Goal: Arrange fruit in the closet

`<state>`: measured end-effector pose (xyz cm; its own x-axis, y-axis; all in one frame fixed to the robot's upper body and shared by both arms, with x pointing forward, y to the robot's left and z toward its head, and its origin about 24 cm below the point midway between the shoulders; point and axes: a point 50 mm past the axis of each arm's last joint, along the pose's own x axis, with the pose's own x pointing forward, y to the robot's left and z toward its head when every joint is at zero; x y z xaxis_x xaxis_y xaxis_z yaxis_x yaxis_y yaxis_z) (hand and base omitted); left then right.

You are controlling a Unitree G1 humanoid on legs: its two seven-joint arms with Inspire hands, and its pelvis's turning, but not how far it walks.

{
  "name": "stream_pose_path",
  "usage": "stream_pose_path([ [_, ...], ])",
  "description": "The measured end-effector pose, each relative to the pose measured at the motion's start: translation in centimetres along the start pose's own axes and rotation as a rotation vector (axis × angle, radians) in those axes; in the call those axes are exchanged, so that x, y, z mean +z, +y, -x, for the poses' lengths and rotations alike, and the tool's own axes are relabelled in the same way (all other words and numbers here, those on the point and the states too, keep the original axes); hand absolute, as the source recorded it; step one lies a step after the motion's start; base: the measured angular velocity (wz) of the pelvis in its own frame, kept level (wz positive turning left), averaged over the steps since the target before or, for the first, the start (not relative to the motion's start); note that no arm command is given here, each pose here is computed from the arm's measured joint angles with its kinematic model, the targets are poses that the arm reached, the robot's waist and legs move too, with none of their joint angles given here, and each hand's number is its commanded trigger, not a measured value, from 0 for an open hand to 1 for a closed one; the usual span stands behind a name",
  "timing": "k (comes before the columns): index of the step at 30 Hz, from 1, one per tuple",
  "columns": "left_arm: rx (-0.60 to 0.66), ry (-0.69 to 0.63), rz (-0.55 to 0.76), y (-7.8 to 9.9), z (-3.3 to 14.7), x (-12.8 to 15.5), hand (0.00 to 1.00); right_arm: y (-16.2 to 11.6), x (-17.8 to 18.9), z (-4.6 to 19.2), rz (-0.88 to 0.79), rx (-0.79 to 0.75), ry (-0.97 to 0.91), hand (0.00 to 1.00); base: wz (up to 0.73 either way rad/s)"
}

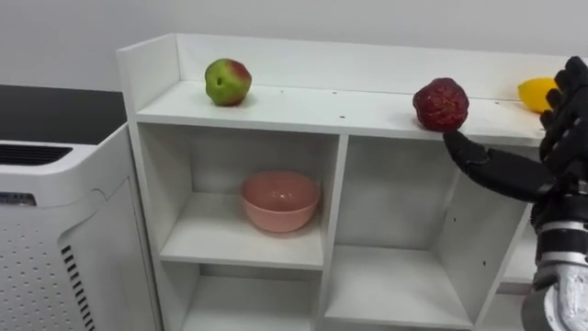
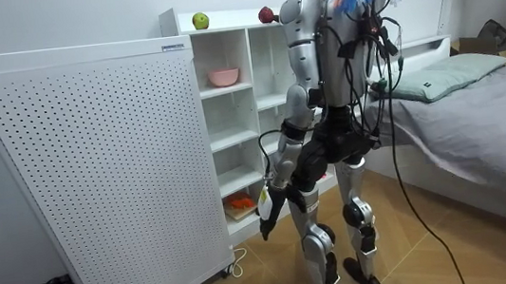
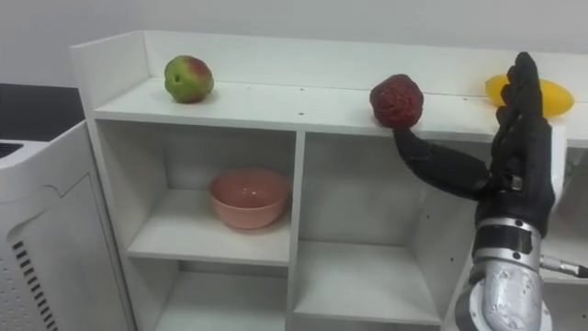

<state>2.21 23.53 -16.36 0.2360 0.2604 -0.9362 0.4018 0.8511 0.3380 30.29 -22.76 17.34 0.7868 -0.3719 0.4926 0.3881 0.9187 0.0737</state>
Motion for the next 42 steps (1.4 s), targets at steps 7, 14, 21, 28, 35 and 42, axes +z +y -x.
stream_pose_path([
  [7,0.000,0.011,-0.001,0.0,0.0,0.0,0.00,0.1,-0.1,-0.1,0.004,0.008,0.015,0.00,0.00],
  [14,0.000,0.009,0.002,0.0,0.0,0.0,0.00,0.6,0.0,-1.4,-0.052,-0.001,0.029,0.00,0.07],
  [21,0.003,0.004,0.003,0.1,-0.1,0.2,0.00,0.0,-0.1,-1.8,-0.039,-0.003,0.039,0.00,0.00],
  [28,0.003,-0.001,0.002,0.3,-0.1,0.4,0.00,0.0,0.4,-2.3,-0.031,0.001,0.015,0.00,0.01],
  [35,-0.010,0.006,-0.017,1.2,-0.3,0.6,0.00,0.4,-0.4,-2.2,0.016,0.087,0.055,0.00,0.00],
  [42,0.020,-0.054,-0.020,3.2,-0.3,2.4,0.00,0.7,-0.2,-2.7,0.040,0.119,0.058,0.00,0.05],
])
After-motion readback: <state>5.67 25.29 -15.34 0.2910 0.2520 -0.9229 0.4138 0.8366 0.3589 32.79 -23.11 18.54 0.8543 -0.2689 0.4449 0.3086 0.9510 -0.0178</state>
